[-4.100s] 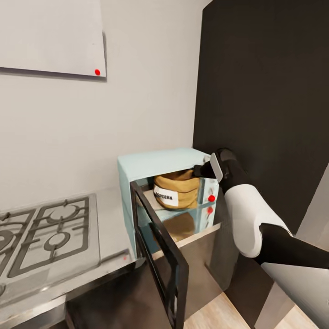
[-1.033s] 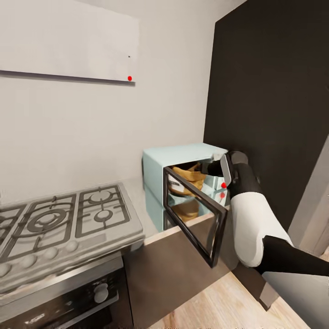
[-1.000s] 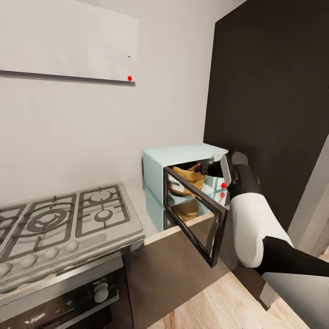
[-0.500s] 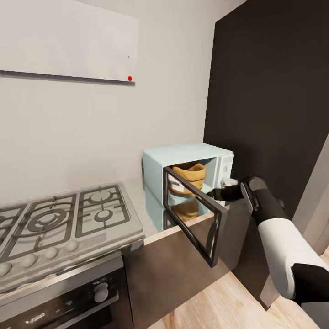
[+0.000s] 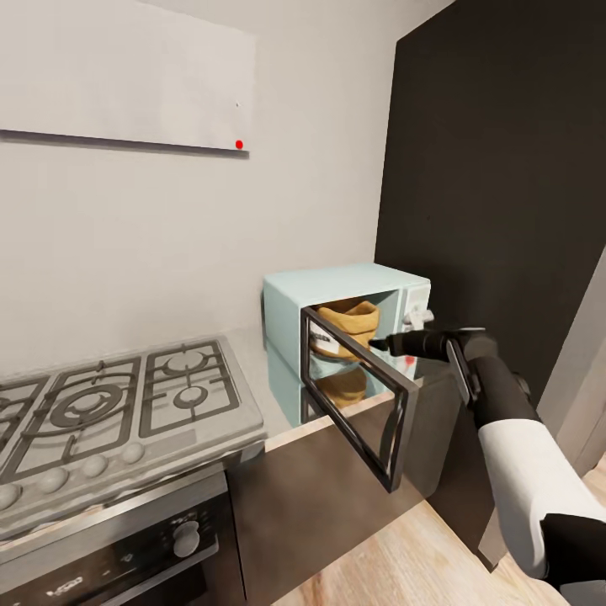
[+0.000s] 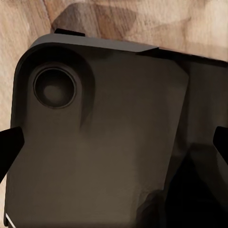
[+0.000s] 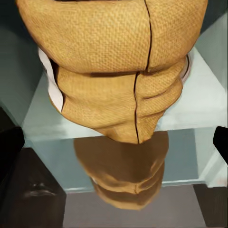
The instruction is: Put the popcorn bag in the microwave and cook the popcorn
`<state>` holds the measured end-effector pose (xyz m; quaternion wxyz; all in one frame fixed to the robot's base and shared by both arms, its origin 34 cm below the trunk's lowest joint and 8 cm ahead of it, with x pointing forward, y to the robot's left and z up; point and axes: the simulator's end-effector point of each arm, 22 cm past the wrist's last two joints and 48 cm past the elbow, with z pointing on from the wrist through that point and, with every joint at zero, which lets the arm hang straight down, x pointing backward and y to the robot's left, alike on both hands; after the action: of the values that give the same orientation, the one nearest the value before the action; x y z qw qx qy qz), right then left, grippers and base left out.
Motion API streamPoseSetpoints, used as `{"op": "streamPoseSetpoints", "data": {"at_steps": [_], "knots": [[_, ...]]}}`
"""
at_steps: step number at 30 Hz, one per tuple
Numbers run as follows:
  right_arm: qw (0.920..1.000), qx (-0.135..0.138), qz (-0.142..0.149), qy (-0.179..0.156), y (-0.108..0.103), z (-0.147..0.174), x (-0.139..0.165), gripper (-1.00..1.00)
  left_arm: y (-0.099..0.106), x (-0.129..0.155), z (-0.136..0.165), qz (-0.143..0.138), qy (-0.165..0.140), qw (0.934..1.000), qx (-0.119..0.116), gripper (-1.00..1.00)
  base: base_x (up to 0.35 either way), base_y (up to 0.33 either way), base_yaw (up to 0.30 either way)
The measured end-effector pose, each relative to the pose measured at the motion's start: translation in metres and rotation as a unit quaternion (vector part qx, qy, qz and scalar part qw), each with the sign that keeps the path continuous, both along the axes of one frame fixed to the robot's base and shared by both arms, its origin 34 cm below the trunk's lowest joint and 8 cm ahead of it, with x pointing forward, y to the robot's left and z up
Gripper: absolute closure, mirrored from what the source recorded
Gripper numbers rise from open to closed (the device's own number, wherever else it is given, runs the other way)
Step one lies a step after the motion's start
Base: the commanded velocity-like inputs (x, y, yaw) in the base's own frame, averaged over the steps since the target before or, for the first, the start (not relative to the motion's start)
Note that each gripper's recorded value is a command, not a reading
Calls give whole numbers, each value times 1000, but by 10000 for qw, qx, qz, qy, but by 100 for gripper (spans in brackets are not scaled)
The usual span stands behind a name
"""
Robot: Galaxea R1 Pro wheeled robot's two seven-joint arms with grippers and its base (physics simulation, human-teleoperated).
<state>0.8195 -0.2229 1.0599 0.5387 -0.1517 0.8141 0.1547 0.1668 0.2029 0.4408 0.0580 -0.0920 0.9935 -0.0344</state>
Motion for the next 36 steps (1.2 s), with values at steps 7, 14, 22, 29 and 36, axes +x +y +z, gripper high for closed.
{"op": "streamPoseSetpoints", "data": {"at_steps": [7,14,22,29,36], "knots": [[10000,3,7,-50,1,4,0,-100,0,0,0,1,-1,10000,0,-100,28,0,0],[10000,13,7,-15,1,2,0,-100,0,0,0,13,7,10000,-1,-100,229,0,0],[10000,41,29,2,2,1,-1,-100,0,0,0,15,8,10000,-1,-100,224,0,0],[9997,145,177,9,24,1,-2,-100,0,0,0,15,8,10000,-1,-100,203,0,0],[9996,153,210,117,28,-13,-6,-100,0,0,0,15,8,10000,-1,-100,178,0,0]]}}
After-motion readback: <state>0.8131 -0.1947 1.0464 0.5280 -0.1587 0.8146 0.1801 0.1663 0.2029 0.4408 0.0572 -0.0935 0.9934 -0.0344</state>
